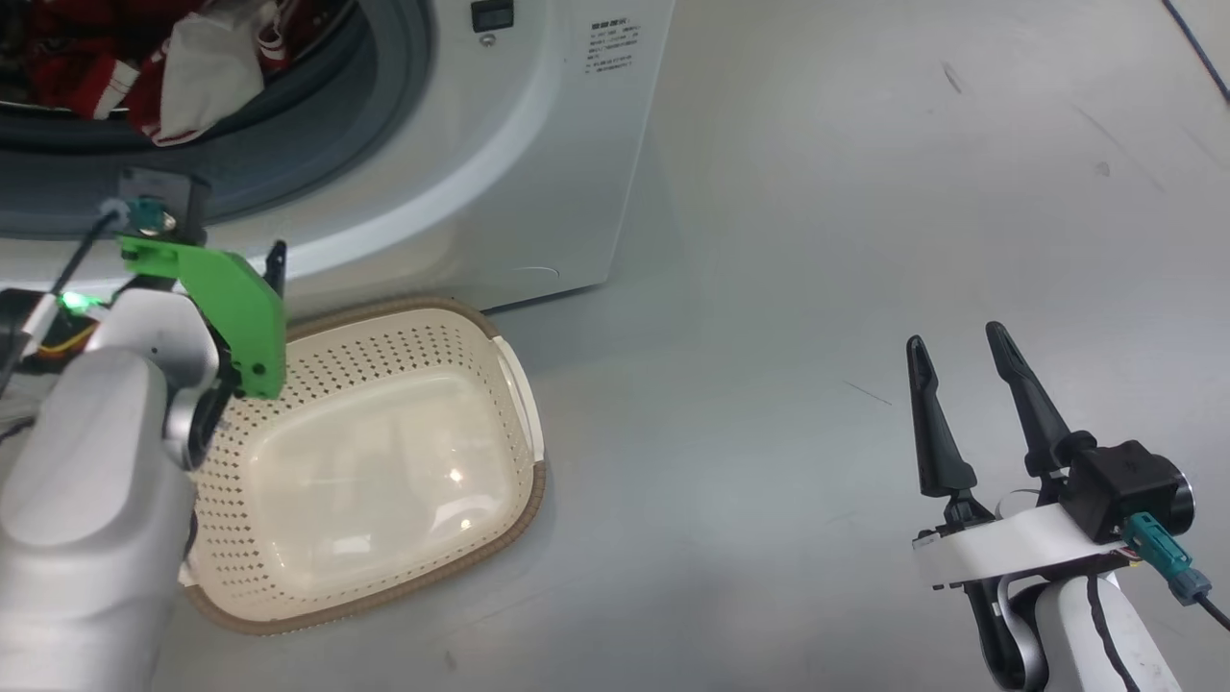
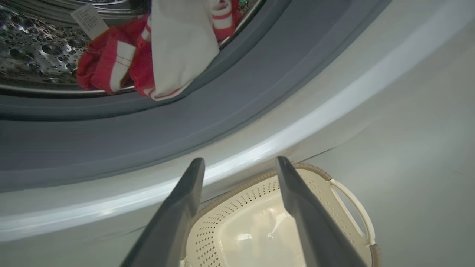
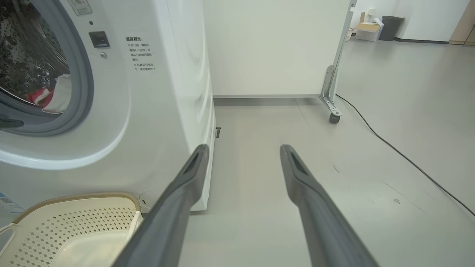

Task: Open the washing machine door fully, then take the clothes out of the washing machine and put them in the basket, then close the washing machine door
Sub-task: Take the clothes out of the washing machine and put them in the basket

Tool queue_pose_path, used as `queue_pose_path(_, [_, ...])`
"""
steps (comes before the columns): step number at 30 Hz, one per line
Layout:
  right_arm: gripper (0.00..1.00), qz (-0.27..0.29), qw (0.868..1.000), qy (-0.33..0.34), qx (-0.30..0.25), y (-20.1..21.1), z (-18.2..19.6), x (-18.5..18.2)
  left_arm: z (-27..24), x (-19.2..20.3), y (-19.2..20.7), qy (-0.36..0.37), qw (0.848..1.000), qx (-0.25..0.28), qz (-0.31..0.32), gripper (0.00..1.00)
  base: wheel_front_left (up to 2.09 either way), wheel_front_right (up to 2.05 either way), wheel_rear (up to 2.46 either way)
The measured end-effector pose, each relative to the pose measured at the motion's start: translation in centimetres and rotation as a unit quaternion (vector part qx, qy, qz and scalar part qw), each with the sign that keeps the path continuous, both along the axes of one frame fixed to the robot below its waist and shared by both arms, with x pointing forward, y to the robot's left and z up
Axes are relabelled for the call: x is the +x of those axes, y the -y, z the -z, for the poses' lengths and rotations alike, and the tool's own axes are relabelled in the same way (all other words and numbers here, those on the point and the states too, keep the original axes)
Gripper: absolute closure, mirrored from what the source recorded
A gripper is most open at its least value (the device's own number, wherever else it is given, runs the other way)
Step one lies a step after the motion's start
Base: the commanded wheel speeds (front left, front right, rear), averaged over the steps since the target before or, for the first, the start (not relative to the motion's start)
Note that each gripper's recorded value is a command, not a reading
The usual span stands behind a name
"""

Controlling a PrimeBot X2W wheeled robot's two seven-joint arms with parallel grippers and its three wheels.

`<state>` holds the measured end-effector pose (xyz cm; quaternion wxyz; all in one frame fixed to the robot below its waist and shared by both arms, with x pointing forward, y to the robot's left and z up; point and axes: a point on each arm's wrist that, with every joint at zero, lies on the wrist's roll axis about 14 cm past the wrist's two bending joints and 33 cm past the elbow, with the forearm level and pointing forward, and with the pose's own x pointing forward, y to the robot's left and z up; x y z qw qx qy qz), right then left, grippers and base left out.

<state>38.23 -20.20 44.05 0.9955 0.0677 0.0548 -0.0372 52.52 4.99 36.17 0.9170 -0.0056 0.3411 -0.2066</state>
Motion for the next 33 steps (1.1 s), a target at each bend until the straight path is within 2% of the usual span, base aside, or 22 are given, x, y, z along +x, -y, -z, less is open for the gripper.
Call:
queue_pose_path(13, [0.0,0.037,0.999,-0.024,0.019,1.9,1.7,0.4,-1.3,7.9,2.1,0.004,1.0,-0.01,0.021,0.0,0.0,0.0,0.0])
queue_pose_path(20, [0.0,0.044,0.998,-0.039,0.03,2.2,2.8,0.7,-2.4,12.3,1.3,0.019,1.0,-0.011,0.006,0.0,0.0,0.0,0.0])
queue_pose_path(27, [0.0,0.056,0.996,-0.05,0.037,2.7,3.6,0.8,-2.2,15.2,1.0,0.029,1.0,0.003,0.004,0.0,0.0,0.0,0.0])
queue_pose_path(33, [0.0,0.071,0.995,-0.059,0.033,3.6,4.1,0.8,0.0,15.8,1.7,0.009,1.0,0.009,0.011,0.0,0.0,0.0,0.0])
